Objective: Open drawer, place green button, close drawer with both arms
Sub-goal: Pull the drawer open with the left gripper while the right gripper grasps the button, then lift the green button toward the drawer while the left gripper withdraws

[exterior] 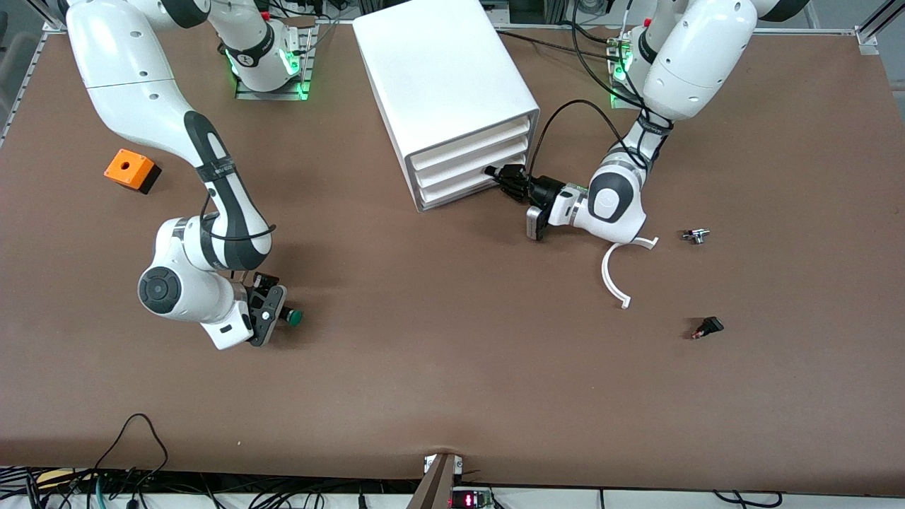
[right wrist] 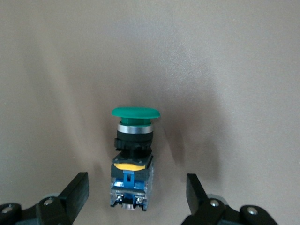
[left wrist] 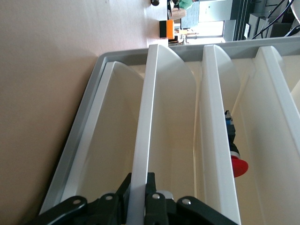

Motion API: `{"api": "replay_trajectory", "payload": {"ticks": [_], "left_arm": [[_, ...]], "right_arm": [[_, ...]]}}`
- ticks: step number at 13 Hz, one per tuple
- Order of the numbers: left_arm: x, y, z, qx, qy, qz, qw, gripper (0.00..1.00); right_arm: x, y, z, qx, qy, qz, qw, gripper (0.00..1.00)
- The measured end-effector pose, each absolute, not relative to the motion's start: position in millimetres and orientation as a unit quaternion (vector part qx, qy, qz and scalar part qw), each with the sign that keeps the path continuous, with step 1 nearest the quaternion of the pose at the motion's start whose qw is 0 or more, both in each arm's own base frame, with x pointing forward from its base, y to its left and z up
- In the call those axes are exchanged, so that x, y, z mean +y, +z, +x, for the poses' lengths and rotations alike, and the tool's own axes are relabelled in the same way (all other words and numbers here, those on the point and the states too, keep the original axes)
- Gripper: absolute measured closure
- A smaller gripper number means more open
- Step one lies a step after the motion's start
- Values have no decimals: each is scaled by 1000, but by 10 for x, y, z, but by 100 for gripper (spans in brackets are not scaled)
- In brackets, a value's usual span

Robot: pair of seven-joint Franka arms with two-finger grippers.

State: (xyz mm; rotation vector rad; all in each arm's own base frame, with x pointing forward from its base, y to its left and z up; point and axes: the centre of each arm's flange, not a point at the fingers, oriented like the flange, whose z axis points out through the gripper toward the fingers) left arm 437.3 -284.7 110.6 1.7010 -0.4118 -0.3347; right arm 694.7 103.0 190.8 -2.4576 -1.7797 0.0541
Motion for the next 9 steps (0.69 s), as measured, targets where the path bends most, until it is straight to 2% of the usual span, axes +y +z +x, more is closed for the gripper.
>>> {"api": "replay_trajectory", "payload": {"ticks": [3, 4, 5, 6, 9], "left_arm": [[-2727, 1127, 4524, -176, -131, 750, 624, 87], [-2682, 1142, 4593, -173, -126, 753, 622, 87], [-2656, 1159, 4659, -170, -122, 756, 620, 87], [-2639, 1171, 4714, -169, -119, 758, 618, 87], [-2529, 1240, 4953, -173, -98, 769, 608, 87]], "right_arm": [[1025, 1860, 6951, -600, 15, -798, 52, 40], [1023, 1860, 6953, -607, 14, -793, 52, 40], [1022, 1864, 6956, -611, 13, -790, 52, 48], [1020, 1868, 6959, -613, 13, -789, 52, 60], [1016, 1884, 6973, -616, 10, -786, 50, 65]]}}
